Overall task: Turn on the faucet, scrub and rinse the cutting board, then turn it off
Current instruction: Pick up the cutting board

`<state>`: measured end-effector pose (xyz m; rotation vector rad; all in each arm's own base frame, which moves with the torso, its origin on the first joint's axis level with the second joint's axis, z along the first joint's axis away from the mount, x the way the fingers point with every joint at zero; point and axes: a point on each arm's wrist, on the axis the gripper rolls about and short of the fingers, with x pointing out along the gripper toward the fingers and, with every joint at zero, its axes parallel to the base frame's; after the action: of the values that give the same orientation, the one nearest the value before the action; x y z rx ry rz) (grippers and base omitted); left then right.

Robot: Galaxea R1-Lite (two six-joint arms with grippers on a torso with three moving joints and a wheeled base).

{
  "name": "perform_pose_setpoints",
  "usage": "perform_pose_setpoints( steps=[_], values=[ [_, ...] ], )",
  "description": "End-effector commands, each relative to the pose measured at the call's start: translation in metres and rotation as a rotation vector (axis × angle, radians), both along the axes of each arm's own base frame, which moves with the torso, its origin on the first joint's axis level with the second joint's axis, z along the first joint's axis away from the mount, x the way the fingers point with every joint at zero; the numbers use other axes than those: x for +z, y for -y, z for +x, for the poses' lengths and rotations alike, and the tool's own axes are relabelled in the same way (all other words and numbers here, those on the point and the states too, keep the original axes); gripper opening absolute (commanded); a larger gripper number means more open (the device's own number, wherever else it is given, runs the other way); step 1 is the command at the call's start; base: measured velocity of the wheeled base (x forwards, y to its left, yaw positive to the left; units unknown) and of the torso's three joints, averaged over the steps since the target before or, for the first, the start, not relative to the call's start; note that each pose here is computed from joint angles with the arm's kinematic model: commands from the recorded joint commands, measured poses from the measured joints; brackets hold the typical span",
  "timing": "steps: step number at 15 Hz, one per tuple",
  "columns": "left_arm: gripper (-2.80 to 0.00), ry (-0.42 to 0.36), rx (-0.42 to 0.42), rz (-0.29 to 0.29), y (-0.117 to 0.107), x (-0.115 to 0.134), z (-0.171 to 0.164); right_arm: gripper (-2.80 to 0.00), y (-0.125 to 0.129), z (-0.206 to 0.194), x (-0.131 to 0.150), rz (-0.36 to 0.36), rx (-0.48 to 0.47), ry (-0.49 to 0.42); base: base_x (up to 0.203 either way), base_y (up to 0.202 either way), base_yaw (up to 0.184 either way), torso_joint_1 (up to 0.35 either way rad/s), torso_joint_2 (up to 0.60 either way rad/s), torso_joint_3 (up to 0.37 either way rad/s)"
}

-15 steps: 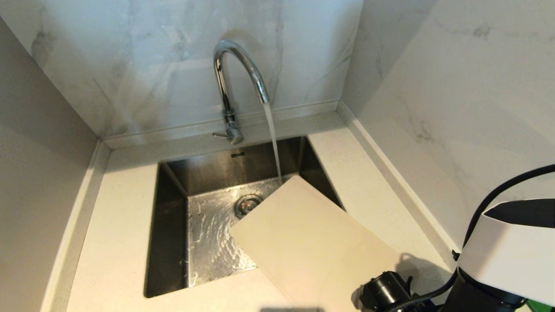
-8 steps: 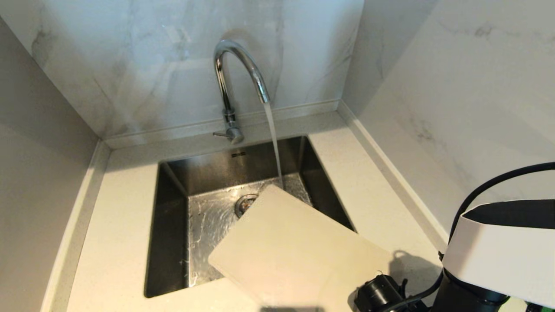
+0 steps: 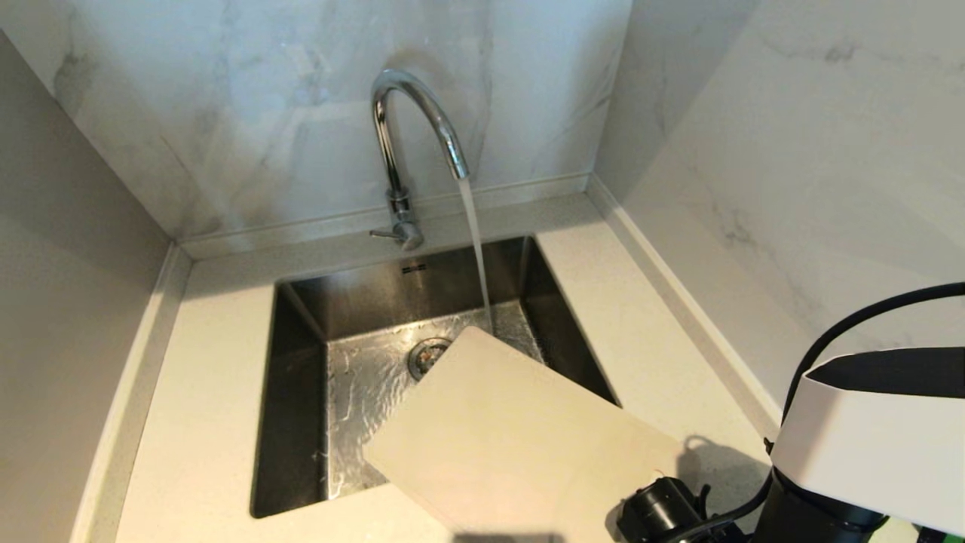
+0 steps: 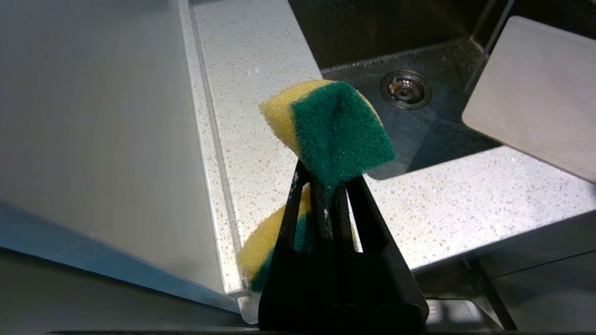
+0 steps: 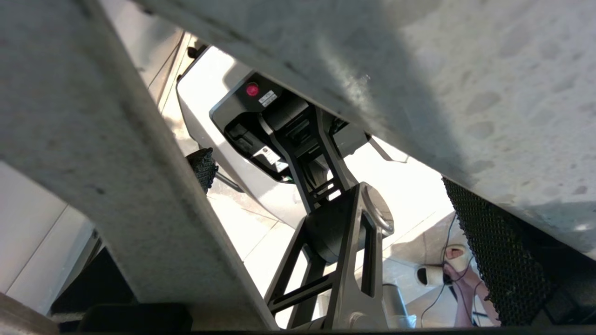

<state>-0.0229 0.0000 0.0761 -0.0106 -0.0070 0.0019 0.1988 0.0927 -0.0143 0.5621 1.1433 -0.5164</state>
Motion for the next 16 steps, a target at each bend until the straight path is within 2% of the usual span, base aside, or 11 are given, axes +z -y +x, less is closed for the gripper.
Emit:
perform_pose_setpoints(
  steps=[1, 2, 3, 11, 16],
  values=[
    [-2.80, 0.002, 0.001, 0.000, 0.000, 0.000, 0.000, 0.00, 0.000, 0.000, 0.001, 0.007, -0.005, 0.011, 0.000, 0.000, 0.000, 0.000, 0.00, 0.000],
    [-2.80, 0.002, 0.001, 0.000, 0.000, 0.000, 0.000, 0.00, 0.000, 0.001, 0.001, 0.007, -0.005, 0.011, 0.000, 0.000, 0.000, 0.000, 0.00, 0.000],
    [-2.80, 0.002, 0.000, 0.000, 0.000, 0.000, 0.000, -2.80, 0.000, 0.000, 0.001, 0.006, -0.005, 0.009, 0.000, 0.000, 0.000, 0.000, 0.00, 0.000],
    [-2.80, 0.001, 0.001, 0.000, 0.000, 0.000, 0.000, -2.80, 0.000, 0.000, 0.005, 0.019, -0.010, 0.023, 0.000, 0.000, 0.000, 0.000, 0.00, 0.000],
    [-2.80, 0.002, 0.001, 0.000, 0.000, 0.000, 0.000, -2.80, 0.000, 0.000, 0.015, 0.044, -0.011, 0.062, 0.000, 0.000, 0.000, 0.000, 0.00, 0.000]
  ],
)
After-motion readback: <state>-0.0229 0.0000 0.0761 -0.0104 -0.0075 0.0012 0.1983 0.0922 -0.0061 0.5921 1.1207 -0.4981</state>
